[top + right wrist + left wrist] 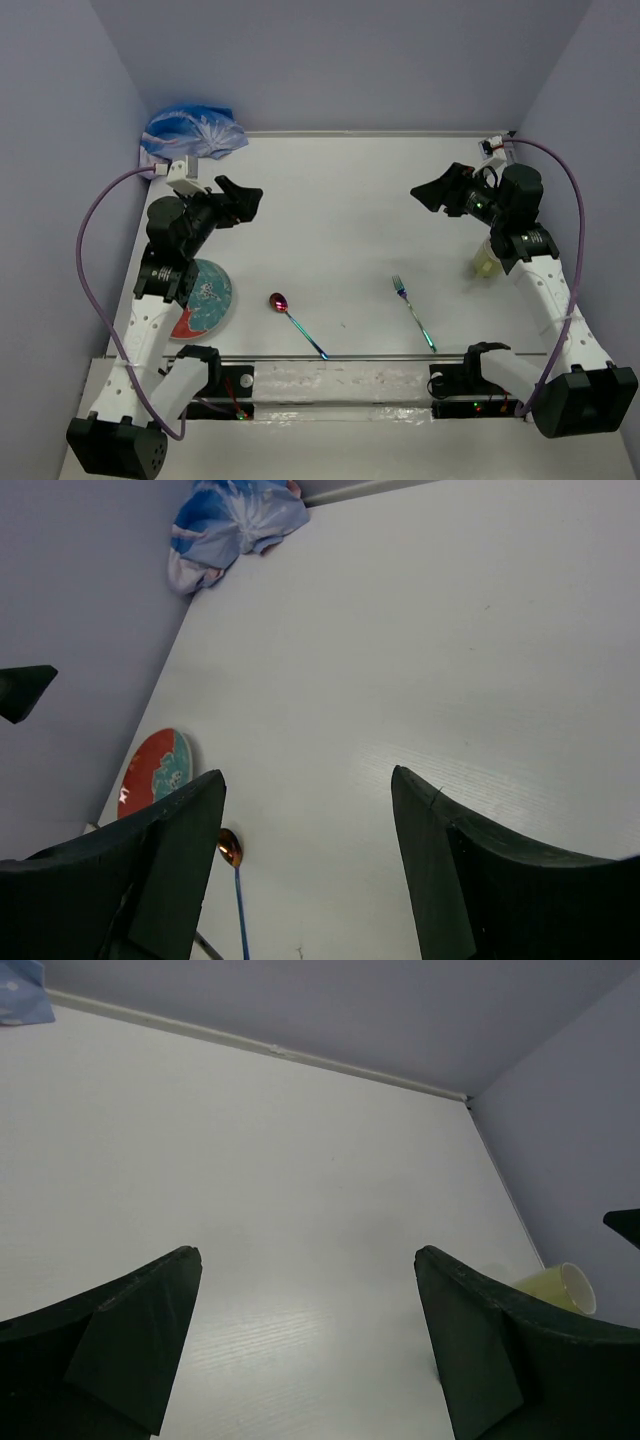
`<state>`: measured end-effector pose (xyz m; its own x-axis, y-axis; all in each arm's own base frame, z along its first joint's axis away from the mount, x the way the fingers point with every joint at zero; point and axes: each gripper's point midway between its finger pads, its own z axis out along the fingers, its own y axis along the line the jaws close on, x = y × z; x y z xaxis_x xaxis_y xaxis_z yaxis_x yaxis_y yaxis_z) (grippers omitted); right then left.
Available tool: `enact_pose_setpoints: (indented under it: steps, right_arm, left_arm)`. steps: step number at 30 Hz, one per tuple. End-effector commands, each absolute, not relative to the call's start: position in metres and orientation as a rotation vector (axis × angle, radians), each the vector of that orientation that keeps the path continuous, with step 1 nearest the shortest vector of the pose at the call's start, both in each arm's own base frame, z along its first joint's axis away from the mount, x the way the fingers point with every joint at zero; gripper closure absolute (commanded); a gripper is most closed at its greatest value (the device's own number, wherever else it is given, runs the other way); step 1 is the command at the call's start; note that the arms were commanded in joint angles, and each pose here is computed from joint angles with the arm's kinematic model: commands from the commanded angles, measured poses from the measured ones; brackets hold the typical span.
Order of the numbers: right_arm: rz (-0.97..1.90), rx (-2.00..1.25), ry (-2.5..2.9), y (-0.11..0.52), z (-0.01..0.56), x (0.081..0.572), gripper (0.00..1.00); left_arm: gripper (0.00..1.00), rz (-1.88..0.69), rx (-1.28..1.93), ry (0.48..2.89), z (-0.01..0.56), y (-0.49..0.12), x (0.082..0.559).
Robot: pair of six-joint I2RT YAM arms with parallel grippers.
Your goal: Set the dinner table for one person
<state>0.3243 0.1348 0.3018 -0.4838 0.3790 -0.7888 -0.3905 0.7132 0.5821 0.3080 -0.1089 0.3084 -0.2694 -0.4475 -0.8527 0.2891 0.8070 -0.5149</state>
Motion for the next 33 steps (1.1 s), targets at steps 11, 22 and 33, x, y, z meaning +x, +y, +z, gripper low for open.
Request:
enact_pose_setpoints:
  steps: [11,22,33]
  right_arm:
    - [0.976,-0.042,1.862,0.157,0.299,0.342,0.31]
    - [0.985,-0.248,1.940,0.250,0.270,0.329,0.31]
    - [0.976,-0.320,2.001,0.260,0.233,0.316,0.32]
  left_arm:
    - [0.01,-0.477,-0.412,1.720,0.291,-0.060,0.355]
    - [0.36,-0.222,-0.797,1.625,0.255,0.021,0.419]
    - [0.37,0.018,-1.025,1.623,0.195,0.116,0.486]
